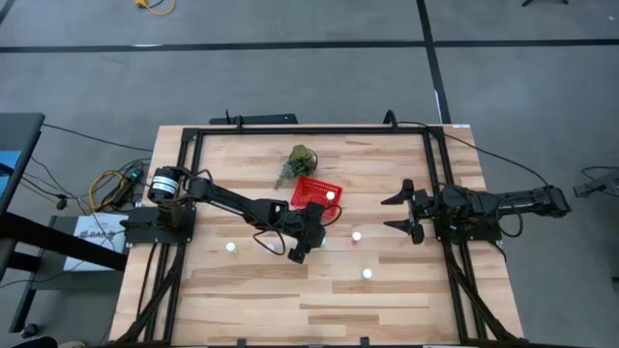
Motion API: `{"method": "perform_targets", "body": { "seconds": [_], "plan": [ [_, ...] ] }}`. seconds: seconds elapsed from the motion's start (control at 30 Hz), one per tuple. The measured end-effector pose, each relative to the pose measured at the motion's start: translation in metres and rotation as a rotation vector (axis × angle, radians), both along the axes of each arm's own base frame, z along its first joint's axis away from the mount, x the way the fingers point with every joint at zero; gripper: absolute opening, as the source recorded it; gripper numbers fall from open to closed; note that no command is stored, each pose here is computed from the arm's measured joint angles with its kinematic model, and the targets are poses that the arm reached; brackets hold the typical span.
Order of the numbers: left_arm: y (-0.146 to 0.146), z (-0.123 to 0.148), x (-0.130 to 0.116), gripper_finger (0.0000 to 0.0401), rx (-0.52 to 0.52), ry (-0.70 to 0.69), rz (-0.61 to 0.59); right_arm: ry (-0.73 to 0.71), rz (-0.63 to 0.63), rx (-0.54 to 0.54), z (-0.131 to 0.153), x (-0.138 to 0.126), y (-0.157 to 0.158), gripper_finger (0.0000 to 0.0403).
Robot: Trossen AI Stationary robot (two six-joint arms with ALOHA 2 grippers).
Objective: Pick and place pill bottles into a basket
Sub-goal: Put the top blue medicine bottle into the red bin
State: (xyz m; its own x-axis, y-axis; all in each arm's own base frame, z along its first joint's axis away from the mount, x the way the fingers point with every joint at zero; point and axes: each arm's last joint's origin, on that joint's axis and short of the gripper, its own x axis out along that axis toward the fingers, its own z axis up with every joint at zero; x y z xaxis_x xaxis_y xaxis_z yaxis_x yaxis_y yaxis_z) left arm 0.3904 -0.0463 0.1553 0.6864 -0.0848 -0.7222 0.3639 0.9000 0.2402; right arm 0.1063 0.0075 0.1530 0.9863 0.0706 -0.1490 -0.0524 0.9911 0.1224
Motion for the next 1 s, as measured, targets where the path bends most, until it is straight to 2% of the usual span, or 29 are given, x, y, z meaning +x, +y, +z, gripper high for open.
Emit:
{"method": "perform_targets", "body": {
  "seconds": [0.2,0.33,0.67,0.9,1.0],
  "plan": [
    [0.0,0.0,0.0,0.0123,-0.01,0.0,-0.009,0.0,0.0,0.0,0.0,0.0,0.0,0.0306],
    [-0.001,0.001,0.001,0.0101,-0.025,-0.011,-0.021,0.0,0.0,0.0,0.0,0.0,0.0,0.0306],
    [0.002,0.006,0.005,0.0108,-0.033,-0.029,-0.008,0.0,0.0,0.0,0.0,0.0,0.0,0.0306],
    [0.024,0.029,0.011,0.011,-0.102,-0.031,0.024,0.0,0.0,0.0,0.0,0.0,0.0,0.0306],
    [0.036,0.045,0.007,0.011,-0.119,-0.053,0.042,0.0,0.0,0.0,0.0,0.0,0.0,0.0306]
  ]
}}
